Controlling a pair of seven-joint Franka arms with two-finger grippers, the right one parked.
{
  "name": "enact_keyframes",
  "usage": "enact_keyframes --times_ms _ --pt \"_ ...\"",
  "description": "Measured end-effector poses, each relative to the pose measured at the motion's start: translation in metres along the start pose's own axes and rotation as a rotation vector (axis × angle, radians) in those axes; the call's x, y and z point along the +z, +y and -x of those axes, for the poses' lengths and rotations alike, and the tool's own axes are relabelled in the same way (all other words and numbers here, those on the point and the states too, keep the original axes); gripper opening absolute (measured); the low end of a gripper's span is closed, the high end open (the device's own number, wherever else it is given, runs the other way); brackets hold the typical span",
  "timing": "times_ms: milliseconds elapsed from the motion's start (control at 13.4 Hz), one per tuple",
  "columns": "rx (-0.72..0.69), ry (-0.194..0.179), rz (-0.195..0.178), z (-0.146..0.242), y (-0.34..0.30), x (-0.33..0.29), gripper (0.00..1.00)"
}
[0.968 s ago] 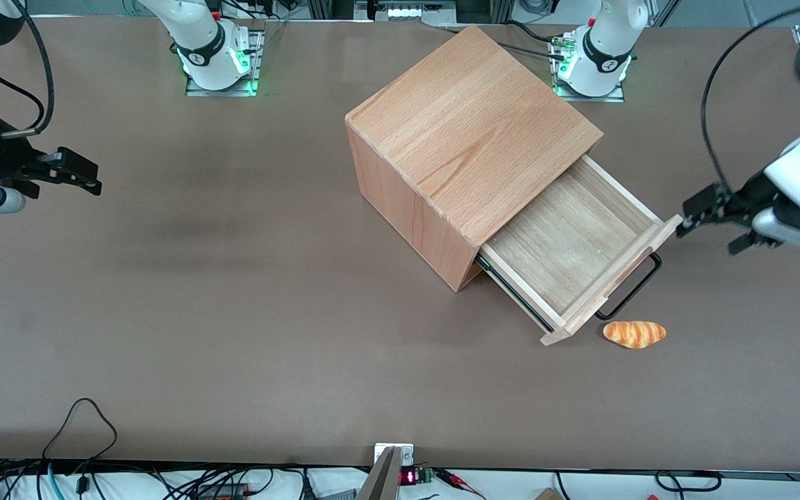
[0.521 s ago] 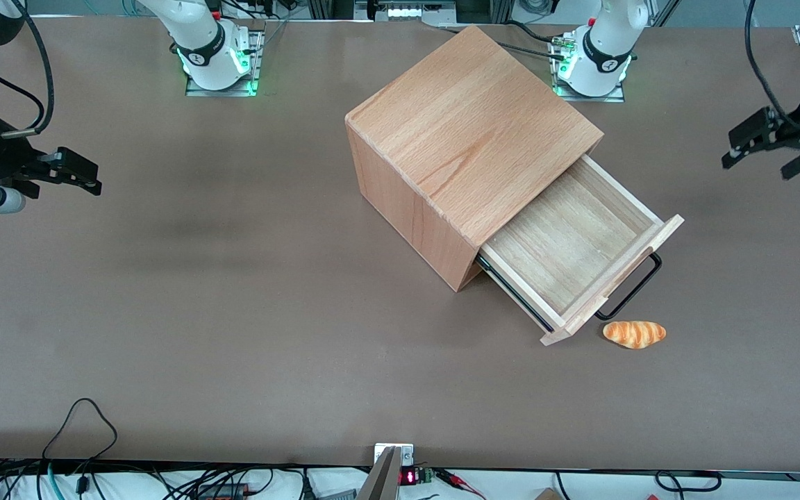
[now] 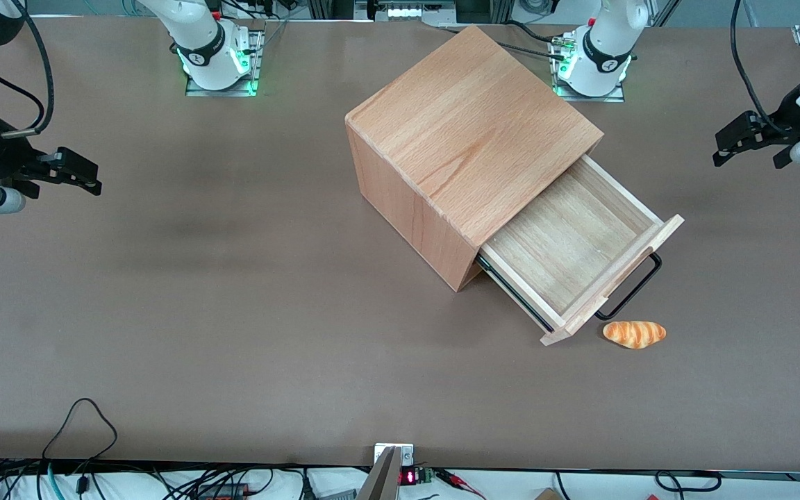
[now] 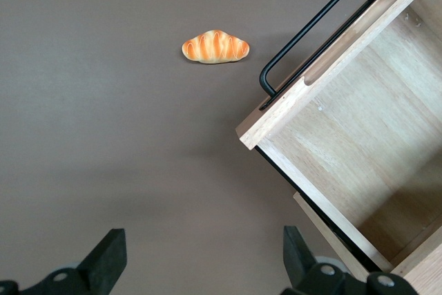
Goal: Open top drawer with left arm
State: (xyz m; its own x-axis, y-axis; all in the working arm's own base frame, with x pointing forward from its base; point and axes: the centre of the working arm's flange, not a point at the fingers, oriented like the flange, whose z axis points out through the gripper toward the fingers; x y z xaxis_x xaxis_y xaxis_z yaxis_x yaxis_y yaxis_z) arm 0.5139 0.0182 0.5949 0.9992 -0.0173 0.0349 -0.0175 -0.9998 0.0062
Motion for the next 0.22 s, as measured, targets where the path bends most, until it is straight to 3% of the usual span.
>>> enact_keyframes --times_ms 223 --pt "-0.016 -0.008 0.002 -0.0016 -0.0068 0.0044 1.0"
